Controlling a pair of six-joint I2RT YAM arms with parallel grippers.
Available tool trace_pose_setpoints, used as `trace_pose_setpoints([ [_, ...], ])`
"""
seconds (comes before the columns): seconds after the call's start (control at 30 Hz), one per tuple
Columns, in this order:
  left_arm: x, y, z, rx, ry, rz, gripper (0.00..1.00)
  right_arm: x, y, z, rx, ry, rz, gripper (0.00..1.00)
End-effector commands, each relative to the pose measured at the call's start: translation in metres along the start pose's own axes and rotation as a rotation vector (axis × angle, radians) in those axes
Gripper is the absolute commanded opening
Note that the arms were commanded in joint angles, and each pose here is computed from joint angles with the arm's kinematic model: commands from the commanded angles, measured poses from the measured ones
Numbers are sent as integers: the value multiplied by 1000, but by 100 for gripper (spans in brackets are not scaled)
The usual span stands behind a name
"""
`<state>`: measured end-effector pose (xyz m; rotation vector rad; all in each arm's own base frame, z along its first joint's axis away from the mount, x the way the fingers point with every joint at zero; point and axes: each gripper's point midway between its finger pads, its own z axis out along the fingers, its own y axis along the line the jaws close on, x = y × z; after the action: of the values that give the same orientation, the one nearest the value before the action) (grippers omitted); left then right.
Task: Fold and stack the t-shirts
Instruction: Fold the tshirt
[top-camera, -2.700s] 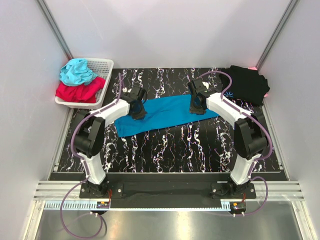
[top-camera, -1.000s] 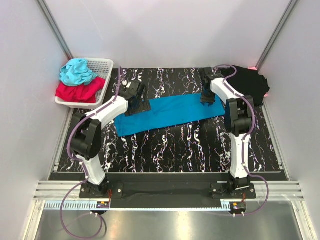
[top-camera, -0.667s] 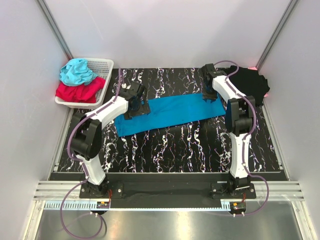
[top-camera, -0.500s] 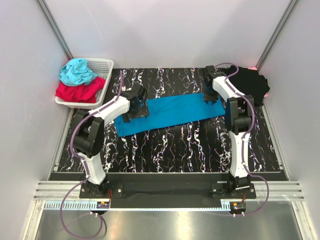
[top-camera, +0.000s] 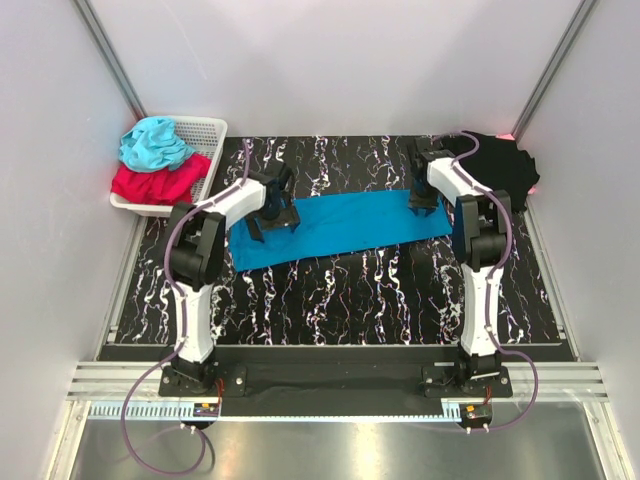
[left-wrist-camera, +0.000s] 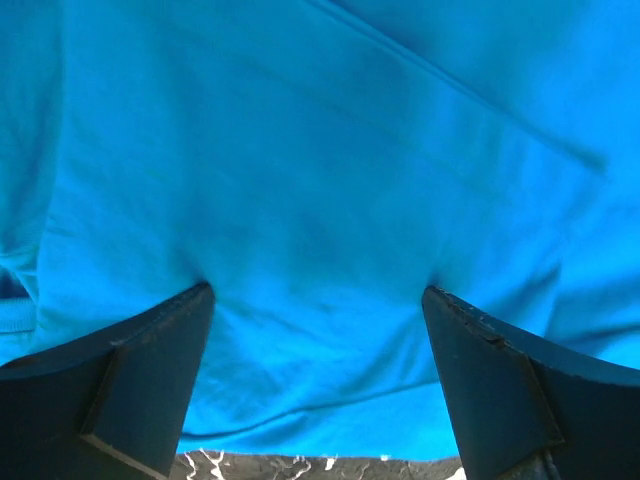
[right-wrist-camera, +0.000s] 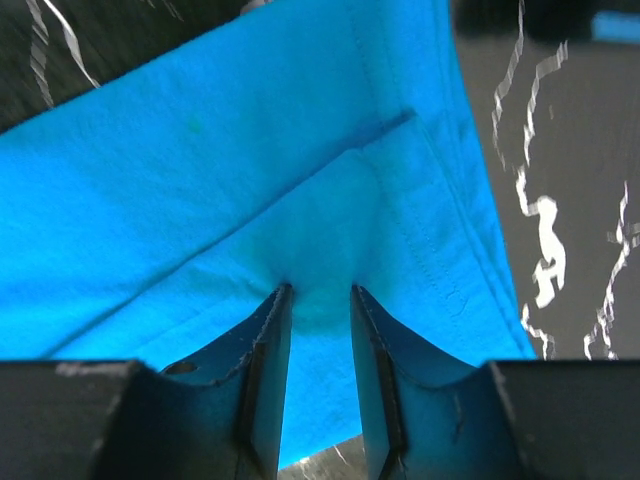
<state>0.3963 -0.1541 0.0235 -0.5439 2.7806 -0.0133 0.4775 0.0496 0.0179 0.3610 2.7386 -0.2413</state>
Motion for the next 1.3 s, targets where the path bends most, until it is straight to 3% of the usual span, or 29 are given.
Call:
trace_pose_setpoints([
  [0.0, -15, -7, 5, 56, 38, -54, 94, 40, -15, -8, 26, 107, -5, 38],
  [0.23, -38, -5, 19, 61, 48, -89, 95, 73, -24, -35, -11, 120, 21, 38],
  [0.37, -55, -25, 24, 116, 49, -76, 95, 98, -21, -59, -41, 123, 1, 38],
  [0.5, -58, -49, 39, 185, 97, -47, 95, 125, 4, -97, -118, 96, -88, 38],
  [0.77, -80, -81, 39, 280, 51, 67, 98, 199, 65, -163, -318, 80, -266, 38],
  [0.87, -82, -83, 40, 272, 33, 83, 99, 202, 66, -174, -333, 37, -252, 37],
  [1.07, -92, -89, 16, 332, -74, 101, 99, 162, 53, -168, -179, -107, -265, 39],
  [1.1, -102, -90, -9, 360, -126, 94, 99, 157, 51, -158, -124, -110, -286, 40],
  [1.27, -112, -69, -53, 318, -266, 68, 99, 123, 47, -146, 2, -135, -228, 39],
])
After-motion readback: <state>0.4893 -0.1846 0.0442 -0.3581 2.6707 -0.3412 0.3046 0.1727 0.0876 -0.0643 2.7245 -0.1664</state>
